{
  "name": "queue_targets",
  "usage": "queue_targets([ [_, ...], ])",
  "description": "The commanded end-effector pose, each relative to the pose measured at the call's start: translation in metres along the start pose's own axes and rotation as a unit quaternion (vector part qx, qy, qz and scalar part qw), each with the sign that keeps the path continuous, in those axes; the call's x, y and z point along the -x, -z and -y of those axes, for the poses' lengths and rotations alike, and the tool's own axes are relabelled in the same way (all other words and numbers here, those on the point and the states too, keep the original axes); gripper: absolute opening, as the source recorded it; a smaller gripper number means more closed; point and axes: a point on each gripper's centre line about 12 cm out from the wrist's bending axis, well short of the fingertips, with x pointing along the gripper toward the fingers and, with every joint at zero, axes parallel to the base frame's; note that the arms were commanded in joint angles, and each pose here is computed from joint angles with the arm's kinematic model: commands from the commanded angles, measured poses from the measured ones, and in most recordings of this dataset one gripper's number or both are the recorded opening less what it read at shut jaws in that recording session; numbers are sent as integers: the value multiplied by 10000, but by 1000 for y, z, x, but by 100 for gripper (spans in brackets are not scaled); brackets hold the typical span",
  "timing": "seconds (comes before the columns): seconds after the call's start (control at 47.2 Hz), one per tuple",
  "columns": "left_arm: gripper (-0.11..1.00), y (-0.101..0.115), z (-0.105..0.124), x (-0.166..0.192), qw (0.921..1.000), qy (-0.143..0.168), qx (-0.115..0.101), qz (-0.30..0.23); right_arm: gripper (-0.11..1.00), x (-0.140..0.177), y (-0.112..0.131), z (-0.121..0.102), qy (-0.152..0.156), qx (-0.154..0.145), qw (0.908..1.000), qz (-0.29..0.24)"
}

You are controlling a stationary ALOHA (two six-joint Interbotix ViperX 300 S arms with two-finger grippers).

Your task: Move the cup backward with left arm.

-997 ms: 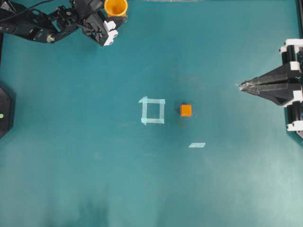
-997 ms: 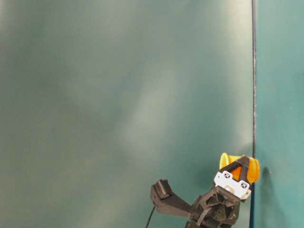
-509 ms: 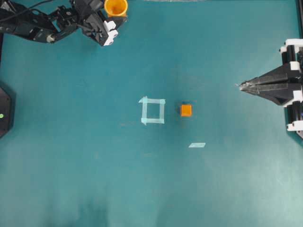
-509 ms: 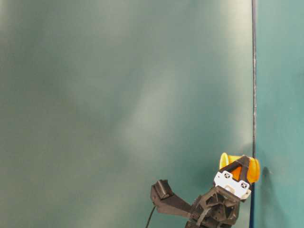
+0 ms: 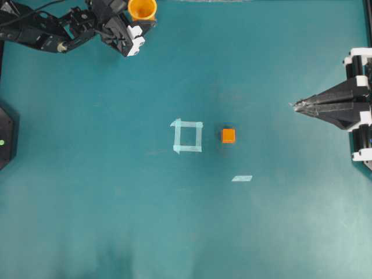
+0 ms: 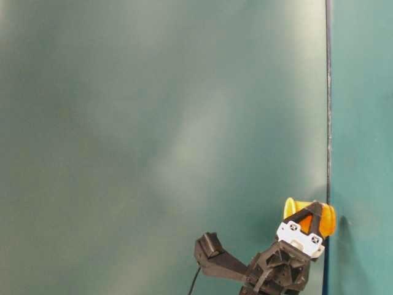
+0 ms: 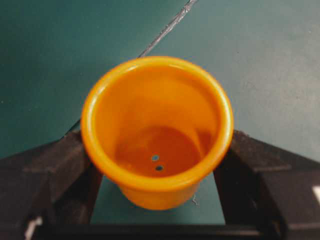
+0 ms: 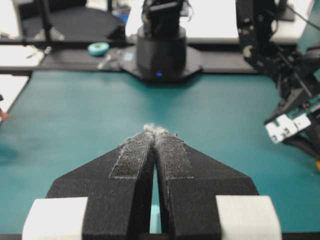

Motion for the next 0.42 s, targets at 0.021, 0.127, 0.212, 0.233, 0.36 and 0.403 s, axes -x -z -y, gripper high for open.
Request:
queue_targets([
  [0.021, 64, -11, -2, -1, 9998, -29, 4, 175, 0, -3, -14, 0, -7, 0, 9998, 176],
  [0.127, 64, -10, -3, -1, 9999, -31, 1, 167, 0, -3, -14, 0, 1, 0, 9998, 176],
  [0.212, 64, -11, -2, -1, 9998, -29, 4, 175, 0, -3, -14, 0, -7, 0, 9998, 176],
  [0.233, 64, -11, -2, -1, 9998, -29, 4, 175, 0, -3, -14, 0, -7, 0, 9998, 176],
  [0.36, 64, -11, -2, -1, 9998, -29, 4, 175, 0, -3, -14, 0, -7, 0, 9998, 176],
  [0.403, 64, -11, -2, 0, 9998, -25, -2, 183, 0, -3, -14, 0, -7, 0, 9998, 176],
])
